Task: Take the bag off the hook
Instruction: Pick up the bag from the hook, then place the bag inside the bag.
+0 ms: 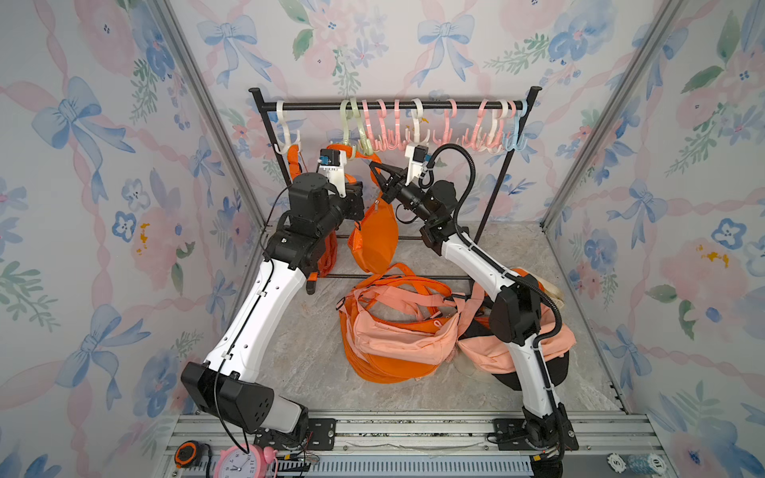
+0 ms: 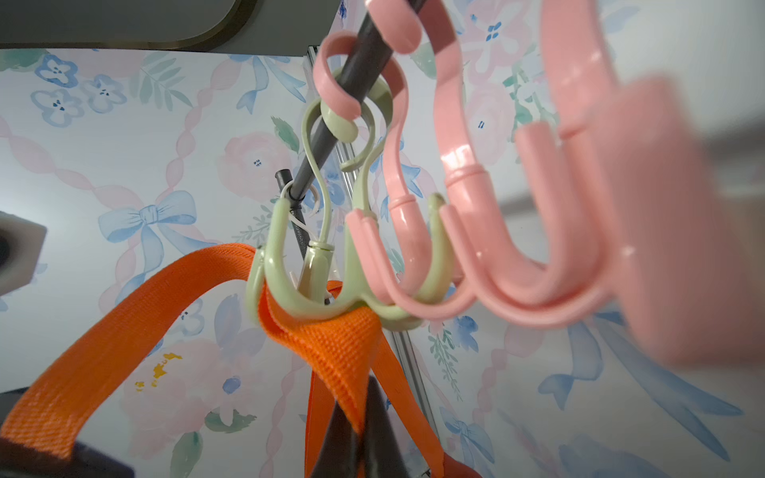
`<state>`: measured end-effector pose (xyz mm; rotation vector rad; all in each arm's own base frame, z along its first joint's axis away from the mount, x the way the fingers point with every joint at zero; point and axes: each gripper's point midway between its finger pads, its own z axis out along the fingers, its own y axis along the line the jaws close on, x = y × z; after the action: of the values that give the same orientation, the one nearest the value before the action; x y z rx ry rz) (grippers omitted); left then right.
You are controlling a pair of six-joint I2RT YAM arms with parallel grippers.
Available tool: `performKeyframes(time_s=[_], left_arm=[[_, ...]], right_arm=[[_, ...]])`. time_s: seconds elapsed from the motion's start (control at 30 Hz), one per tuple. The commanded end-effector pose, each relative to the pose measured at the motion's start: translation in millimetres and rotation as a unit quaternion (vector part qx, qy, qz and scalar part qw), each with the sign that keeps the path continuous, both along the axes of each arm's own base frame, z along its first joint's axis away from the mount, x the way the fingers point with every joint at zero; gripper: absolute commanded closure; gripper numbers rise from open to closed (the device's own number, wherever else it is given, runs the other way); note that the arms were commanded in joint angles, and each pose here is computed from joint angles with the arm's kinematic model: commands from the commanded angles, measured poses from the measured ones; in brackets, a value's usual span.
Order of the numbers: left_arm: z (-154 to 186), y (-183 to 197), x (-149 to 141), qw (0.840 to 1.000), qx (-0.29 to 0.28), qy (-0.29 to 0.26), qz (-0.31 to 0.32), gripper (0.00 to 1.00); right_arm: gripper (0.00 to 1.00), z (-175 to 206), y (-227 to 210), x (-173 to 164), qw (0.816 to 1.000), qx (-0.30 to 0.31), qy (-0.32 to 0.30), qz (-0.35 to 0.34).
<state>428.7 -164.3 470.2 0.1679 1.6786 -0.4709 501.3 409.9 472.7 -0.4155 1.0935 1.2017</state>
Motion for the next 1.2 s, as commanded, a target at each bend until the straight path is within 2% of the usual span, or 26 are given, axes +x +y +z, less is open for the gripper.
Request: performKeyframes(time_s=[0.0,0.37,0.7,0.9,1.17], left_arm=[[19.1,5.2,0.2,1.0,0.008,-0.019,0.003,1.0],[56.0,22.9,0.3,0.998,0.004,-0.052,0.028,1.0],[89.2,35.2,-16.9,0.995,0.007,-0.092,0.047,1.0],[96.1,40.1,-34.4,0.994,0.004,-0.101,0.05,1.0],[106.5,28.3,-76.4,0.991,0.02,-0.128,0.031,1.0]], right_arm=[[1.0,47.2,-19.2,-24.2,0.998,0.02,-0.052,0.0],[1.0,61.5,-26.5,-35.6,0.998,0.016,-0.055,-0.003],[1.0,66.1,-38.5,-57.6,0.998,0.019,-0.065,-0.01],[1.0,73.7,-46.4,-78.2,0.997,0.012,-0.076,-0.014],[1.0,87.2,-67.3,-124.5,0.994,-0.01,-0.107,-0.031]])
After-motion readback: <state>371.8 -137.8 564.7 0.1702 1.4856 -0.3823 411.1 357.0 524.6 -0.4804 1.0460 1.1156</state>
